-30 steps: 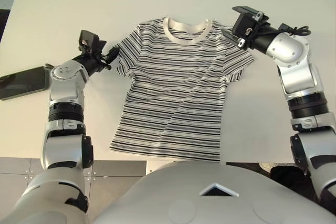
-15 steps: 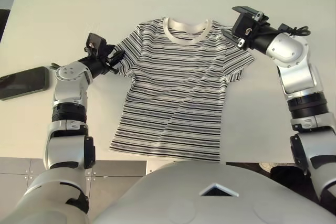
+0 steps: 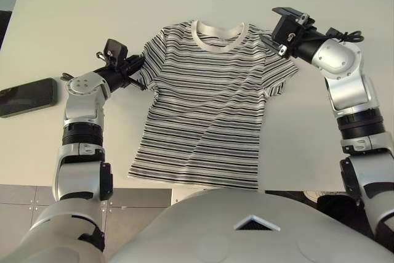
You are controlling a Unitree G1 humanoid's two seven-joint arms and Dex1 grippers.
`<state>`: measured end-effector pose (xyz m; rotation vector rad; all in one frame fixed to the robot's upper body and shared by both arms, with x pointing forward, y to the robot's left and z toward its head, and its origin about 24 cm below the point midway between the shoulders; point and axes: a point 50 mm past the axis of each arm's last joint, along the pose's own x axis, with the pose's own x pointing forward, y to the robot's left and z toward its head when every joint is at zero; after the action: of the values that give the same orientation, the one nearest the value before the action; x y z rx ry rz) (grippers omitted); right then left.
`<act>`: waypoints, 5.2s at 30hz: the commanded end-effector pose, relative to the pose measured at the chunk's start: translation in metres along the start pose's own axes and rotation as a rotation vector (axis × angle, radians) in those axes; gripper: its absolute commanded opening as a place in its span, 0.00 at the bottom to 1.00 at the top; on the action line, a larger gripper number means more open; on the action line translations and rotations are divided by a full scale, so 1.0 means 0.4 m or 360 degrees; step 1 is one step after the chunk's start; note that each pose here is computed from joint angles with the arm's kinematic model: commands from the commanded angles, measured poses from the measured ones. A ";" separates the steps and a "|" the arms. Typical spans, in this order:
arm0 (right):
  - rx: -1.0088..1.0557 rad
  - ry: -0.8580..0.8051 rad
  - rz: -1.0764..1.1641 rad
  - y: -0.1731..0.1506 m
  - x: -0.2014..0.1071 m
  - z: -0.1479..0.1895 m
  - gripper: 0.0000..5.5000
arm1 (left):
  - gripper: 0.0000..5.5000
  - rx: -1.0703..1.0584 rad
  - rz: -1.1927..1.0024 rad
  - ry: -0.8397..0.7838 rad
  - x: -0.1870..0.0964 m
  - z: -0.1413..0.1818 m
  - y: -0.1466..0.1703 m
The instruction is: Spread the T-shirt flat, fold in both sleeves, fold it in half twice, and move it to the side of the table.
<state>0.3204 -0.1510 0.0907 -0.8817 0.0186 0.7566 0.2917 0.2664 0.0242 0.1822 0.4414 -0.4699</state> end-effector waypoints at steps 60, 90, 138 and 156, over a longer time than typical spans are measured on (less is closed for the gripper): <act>0.1282 0.0458 0.0204 0.120 -0.095 -0.274 0.42 | 0.47 -0.0347 -0.0516 -0.0547 -0.017 0.155 -0.269; 0.1197 0.0099 0.0283 0.065 -0.075 -0.103 0.03 | 0.47 -0.0328 -0.0507 -0.0534 -0.011 0.161 -0.271; 0.1311 -0.0225 0.0440 0.099 0.114 0.063 0.18 | 0.47 -0.0362 -0.0507 -0.0527 -0.006 0.161 -0.267; 0.0382 0.0202 0.0212 0.049 0.210 -0.008 0.18 | 0.47 -0.0218 -0.0499 -0.0601 -0.012 0.168 -0.270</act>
<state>0.3669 -0.1080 0.0362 -0.7527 0.3512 0.7853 0.2634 0.1550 0.0763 -0.1759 0.1680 -0.7481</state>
